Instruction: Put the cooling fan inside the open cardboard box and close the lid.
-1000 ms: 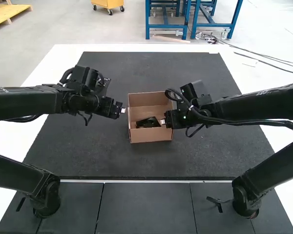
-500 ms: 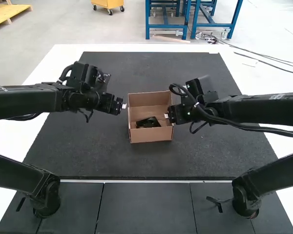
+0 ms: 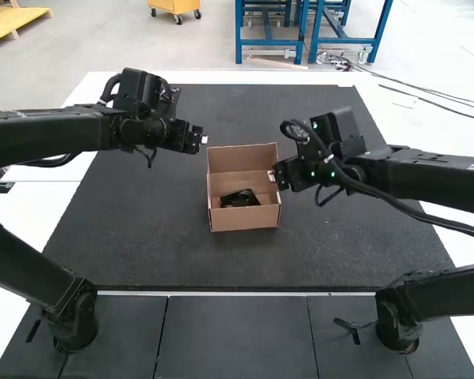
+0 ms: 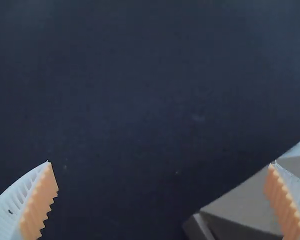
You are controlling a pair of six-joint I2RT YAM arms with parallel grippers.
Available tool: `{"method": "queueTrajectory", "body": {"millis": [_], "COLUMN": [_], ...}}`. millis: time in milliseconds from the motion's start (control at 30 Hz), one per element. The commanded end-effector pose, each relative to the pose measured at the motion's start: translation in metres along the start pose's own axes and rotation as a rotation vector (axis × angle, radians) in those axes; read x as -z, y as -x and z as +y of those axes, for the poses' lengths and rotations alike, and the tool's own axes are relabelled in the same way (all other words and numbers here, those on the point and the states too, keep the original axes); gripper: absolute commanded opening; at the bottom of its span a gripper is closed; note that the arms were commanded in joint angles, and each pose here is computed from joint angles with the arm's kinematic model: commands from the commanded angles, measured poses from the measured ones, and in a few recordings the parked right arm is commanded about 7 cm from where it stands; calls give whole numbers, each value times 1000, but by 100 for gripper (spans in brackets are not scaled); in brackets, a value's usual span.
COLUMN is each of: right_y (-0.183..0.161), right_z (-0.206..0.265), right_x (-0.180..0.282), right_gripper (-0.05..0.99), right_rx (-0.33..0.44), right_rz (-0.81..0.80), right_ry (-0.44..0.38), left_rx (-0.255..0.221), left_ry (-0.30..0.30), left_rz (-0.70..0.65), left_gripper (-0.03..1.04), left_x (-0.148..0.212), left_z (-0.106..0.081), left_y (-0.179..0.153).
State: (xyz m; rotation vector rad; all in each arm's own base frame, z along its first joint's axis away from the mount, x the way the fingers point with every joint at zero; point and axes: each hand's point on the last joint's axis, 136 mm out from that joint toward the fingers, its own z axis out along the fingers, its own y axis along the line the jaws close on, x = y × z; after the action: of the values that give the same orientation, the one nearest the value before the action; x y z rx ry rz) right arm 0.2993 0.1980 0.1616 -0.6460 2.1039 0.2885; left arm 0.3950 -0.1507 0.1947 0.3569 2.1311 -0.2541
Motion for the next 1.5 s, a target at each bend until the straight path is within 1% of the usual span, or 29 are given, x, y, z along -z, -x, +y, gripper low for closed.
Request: {"method": "queueTrajectory", "body": {"millis": [0,233,433,533,767,900,1100,1200,1467], "right_y": [29,38,52,53,39,34,35,40,37], "right_z": [2,0,-8,-11,-13,-12,-12,-12,-13], "right_x": [12,20,27,28,28,27,27,29,29], "right_gripper": [89,89,89,89,89,89,89,89,89], "right_rx": [37,35,23,15,8,6,5,5,0], "right_rz": [-64,-45,-57,-52,-5,7,4,-7,11], "right_ry": [11,16,2,4,9,16,16,20,26], "left_rx": [3,-3,-15,-29,-50,-64,-81,-80,-82], "left_ry": [6,-1,-22,-28,-70,-97,-124,-124,-122], "left_rz": [-52,-55,-22,-12,-18,-29,-10,12,83], "left_gripper": [97,97,97,97,97,97,97,97,97], "left_x": [1,-7,-18,-24,-33,-39,-40,-41,-40], "left_z": [2,-1,-5,-8,-24,-38,-53,-54,-53], "left_y": [26,33,25,22,29,38,41,35,17]}}
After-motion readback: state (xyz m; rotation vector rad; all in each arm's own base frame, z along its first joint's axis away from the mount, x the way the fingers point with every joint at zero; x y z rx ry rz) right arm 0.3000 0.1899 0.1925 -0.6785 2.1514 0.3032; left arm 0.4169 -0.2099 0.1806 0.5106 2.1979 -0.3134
